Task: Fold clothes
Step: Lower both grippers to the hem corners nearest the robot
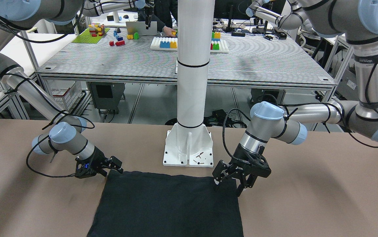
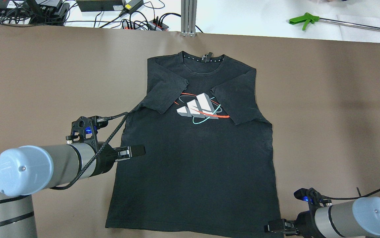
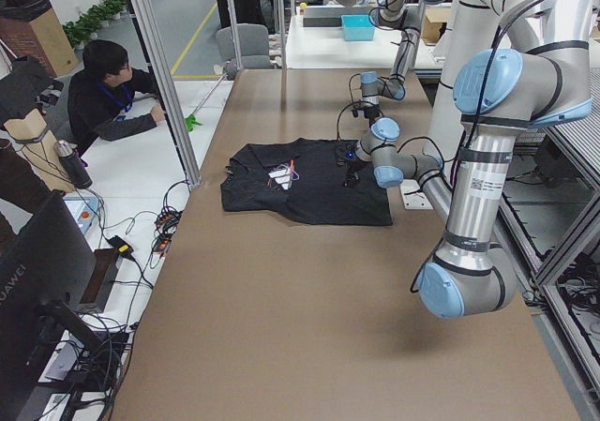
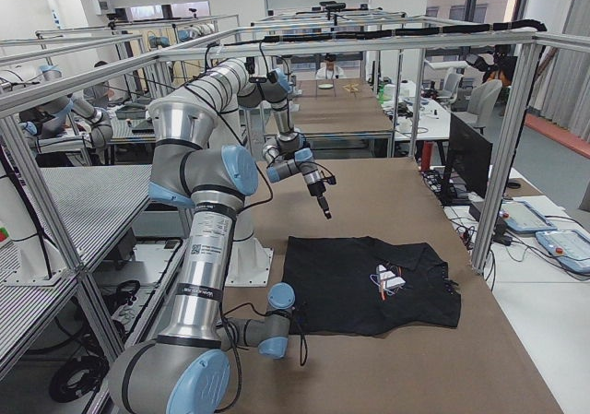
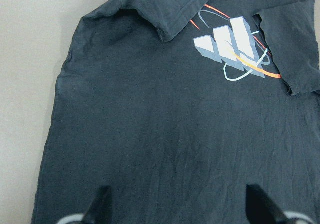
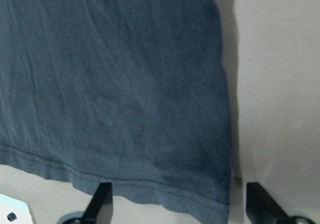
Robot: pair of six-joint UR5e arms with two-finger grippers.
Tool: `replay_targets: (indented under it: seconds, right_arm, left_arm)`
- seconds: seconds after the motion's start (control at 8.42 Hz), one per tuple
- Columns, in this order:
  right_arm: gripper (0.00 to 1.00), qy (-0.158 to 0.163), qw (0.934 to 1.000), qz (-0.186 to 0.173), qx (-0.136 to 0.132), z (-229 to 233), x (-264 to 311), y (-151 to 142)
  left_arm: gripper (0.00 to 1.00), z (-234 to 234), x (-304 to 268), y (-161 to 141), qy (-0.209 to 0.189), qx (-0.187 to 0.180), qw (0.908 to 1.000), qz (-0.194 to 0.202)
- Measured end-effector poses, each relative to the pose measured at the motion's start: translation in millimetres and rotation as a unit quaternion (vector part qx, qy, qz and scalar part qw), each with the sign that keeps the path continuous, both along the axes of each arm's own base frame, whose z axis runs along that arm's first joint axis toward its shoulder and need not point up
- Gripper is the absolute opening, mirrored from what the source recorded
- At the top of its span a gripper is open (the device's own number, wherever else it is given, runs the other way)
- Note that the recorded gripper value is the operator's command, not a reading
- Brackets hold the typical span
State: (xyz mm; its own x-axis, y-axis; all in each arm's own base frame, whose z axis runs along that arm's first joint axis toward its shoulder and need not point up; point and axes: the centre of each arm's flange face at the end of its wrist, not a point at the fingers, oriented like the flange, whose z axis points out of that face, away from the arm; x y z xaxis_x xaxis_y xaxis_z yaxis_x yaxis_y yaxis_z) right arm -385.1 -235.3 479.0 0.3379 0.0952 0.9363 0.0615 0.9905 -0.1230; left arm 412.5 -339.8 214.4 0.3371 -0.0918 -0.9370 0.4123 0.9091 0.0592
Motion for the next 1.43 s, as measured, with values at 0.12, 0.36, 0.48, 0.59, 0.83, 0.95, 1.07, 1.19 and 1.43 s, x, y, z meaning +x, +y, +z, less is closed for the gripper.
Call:
replay_targets:
  seconds: [0.12,0.36,0.48,0.59,0.83,0.95,1.07,1.19,1.43]
  right_arm:
    - [0.37,0.003,1.0,-0.003,-0.001,2,-2,2]
    - [0.0,0.012,0.9999,-0.004,-0.004,10,-2,3]
    - [0.0,0.016,0.9999,0.0,-0.004,14,-3,2]
    - [0.0,0.017,0.9999,0.002,-0.003,15,-3,2]
    - [0.0,0.016,0.9998,0.008,-0.001,14,-3,1]
    - [0.0,0.016,0.9998,0.011,0.0,13,-2,0]
    - [0.0,0.012,0.9998,0.013,0.001,10,-1,0]
    - [0.0,0.01,0.9998,0.015,-0.002,7,-1,0]
    - [0.0,0.003,0.9998,0.019,-0.007,1,4,0]
  left_arm:
    - [0.94,0,0,0,0.0,0.0,1.0,-0.001]
    - [0.94,1,0,-1,-0.001,0.001,1.0,-0.005]
    - [0.94,1,0,-1,-0.002,0.002,1.0,-0.005]
    - [0.94,1,0,-1,-0.002,0.002,1.0,-0.006]
    - [0.94,2,1,-1,-0.004,0.002,1.0,-0.008]
    - [0.94,3,1,-2,-0.004,0.002,1.0,-0.008]
    - [0.94,3,1,-2,-0.005,0.001,1.0,-0.008]
    - [0.94,4,1,-2,-0.006,0.001,1.0,-0.008]
    - [0.94,4,0,-1,-0.006,0.003,1.0,-0.007]
